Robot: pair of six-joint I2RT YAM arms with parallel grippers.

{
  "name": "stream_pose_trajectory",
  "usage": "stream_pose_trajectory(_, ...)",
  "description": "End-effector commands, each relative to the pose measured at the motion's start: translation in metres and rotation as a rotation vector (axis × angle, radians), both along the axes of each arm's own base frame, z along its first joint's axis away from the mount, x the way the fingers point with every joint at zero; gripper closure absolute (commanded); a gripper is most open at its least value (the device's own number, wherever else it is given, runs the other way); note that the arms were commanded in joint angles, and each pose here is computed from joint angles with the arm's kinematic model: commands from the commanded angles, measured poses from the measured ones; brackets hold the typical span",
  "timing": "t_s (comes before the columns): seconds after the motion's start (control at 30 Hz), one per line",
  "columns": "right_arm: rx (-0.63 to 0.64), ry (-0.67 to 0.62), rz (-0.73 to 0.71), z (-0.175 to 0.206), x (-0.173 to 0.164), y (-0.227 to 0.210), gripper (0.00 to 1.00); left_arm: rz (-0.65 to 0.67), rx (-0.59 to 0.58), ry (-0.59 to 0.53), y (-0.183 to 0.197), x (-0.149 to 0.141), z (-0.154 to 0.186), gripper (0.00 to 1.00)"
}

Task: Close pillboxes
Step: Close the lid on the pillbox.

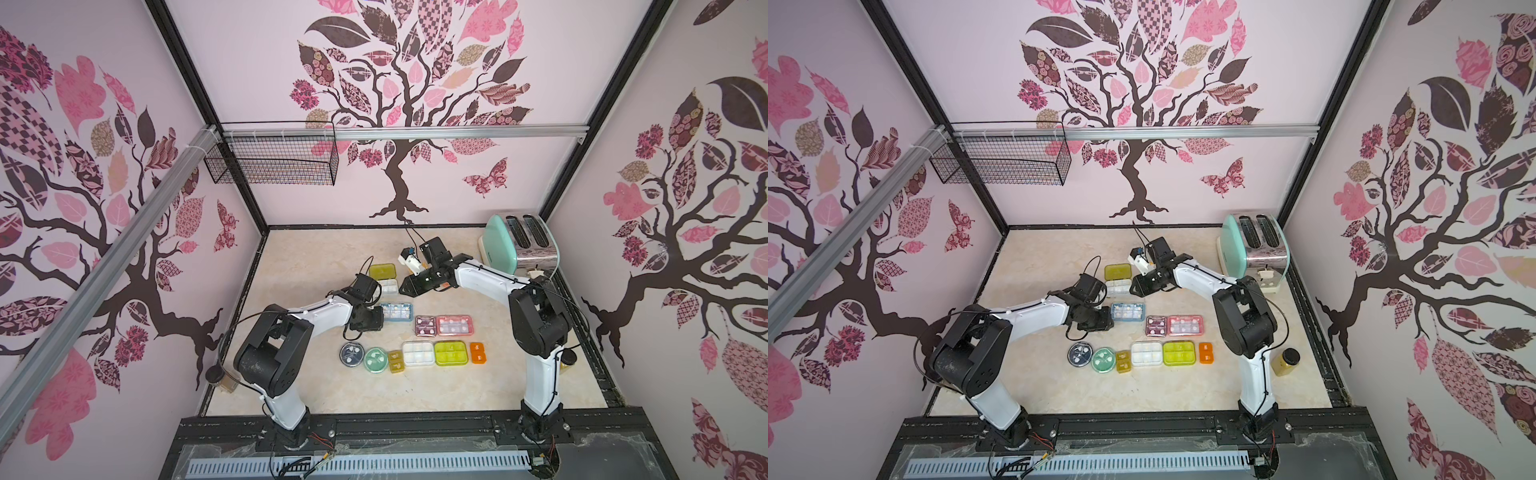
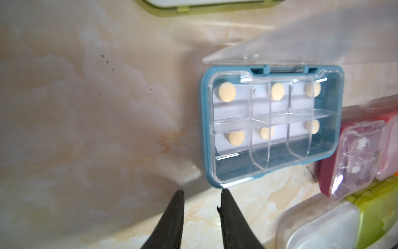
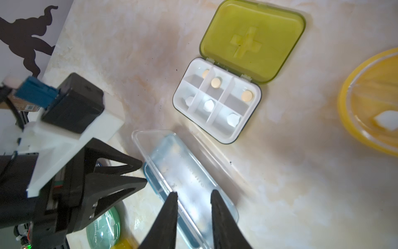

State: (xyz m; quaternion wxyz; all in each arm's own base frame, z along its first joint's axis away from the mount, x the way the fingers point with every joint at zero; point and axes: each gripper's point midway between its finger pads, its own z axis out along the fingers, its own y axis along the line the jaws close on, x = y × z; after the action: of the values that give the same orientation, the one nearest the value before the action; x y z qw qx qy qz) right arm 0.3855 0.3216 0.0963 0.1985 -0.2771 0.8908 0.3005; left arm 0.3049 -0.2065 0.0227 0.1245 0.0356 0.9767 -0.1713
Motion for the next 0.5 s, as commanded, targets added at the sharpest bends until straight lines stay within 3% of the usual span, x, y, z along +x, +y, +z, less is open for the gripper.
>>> stream_pose_trajectory(0.0,0.022,0.004,0.022,0.012,-0.011,0.004,0.71,0.015,0.002,-0.014,-0.001,0.007,0.0,0.68)
stream_pose_trajectory(0.47,0.047,0.054,0.01,-0.002,-0.04,0.007,0.71,0.035,-0.006,-0.023,0.003,0.0,0.008,0.68)
